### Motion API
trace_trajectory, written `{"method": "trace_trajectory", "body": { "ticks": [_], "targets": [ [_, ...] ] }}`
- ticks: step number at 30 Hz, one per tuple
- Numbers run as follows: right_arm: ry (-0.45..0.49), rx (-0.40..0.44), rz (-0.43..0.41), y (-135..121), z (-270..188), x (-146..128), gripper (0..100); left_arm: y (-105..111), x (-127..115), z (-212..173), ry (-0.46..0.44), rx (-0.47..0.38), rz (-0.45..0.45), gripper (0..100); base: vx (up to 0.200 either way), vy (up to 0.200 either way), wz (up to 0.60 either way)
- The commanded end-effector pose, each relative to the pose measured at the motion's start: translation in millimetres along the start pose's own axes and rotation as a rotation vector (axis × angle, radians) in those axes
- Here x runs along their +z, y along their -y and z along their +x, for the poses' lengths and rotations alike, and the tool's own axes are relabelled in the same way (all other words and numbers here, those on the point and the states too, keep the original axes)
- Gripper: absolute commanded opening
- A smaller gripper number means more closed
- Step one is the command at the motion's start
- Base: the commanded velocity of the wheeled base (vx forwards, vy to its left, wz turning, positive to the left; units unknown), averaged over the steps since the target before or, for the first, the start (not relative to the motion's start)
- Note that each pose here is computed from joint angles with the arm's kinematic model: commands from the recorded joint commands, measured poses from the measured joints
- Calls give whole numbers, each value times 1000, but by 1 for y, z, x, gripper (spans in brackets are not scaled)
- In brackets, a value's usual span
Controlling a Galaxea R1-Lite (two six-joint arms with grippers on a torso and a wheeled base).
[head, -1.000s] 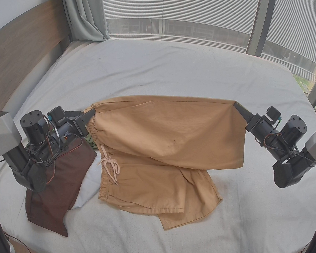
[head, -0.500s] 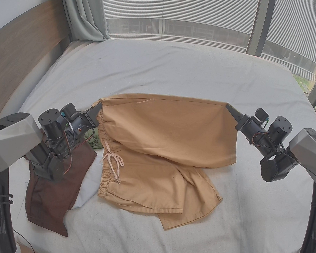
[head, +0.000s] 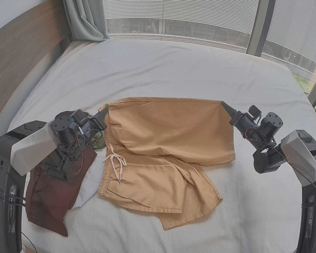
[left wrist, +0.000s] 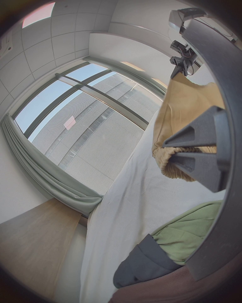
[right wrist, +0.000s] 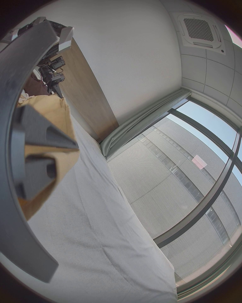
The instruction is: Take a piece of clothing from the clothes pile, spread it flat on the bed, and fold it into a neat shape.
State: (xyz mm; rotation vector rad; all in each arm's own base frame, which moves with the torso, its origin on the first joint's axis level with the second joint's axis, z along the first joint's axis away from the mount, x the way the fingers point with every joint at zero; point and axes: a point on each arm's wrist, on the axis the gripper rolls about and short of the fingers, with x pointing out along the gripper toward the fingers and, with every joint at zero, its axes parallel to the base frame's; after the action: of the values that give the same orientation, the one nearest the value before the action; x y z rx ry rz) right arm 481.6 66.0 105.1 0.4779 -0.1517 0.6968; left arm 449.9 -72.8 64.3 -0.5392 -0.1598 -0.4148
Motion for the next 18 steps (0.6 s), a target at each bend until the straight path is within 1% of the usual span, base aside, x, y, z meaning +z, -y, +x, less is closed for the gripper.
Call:
{"method": "trace_trajectory", "body": {
  "ticks": [1, 4, 10, 11, 13, 16, 18],
  "targets": [
    [6, -23, 1, 17, 4, -12, 100, -10, -10, 4, -6, 0, -40, 100, 0, 0, 0],
    [33, -59, -6, 24, 2, -11, 100, -10, -10, 5, -4, -1, -84, 100, 0, 0, 0],
    [7, -90, 13, 22, -12, -14, 100, -11, -14, 1, -31, 17, -111, 100, 0, 0, 0],
    [9, -86, 11, 14, -16, -9, 100, -12, -16, -4, -47, 29, -115, 100, 0, 0, 0],
    [5, -86, 13, 10, -19, -8, 100, -12, -17, -7, -53, 35, -116, 100, 0, 0, 0],
    [-10, -86, 23, -8, -35, -4, 100, -3, -3, -22, -79, 49, -120, 100, 0, 0, 0],
    [-24, -82, 30, -19, -46, -3, 100, 4, 7, -34, -110, 33, -123, 100, 0, 0, 0]
  ]
}}
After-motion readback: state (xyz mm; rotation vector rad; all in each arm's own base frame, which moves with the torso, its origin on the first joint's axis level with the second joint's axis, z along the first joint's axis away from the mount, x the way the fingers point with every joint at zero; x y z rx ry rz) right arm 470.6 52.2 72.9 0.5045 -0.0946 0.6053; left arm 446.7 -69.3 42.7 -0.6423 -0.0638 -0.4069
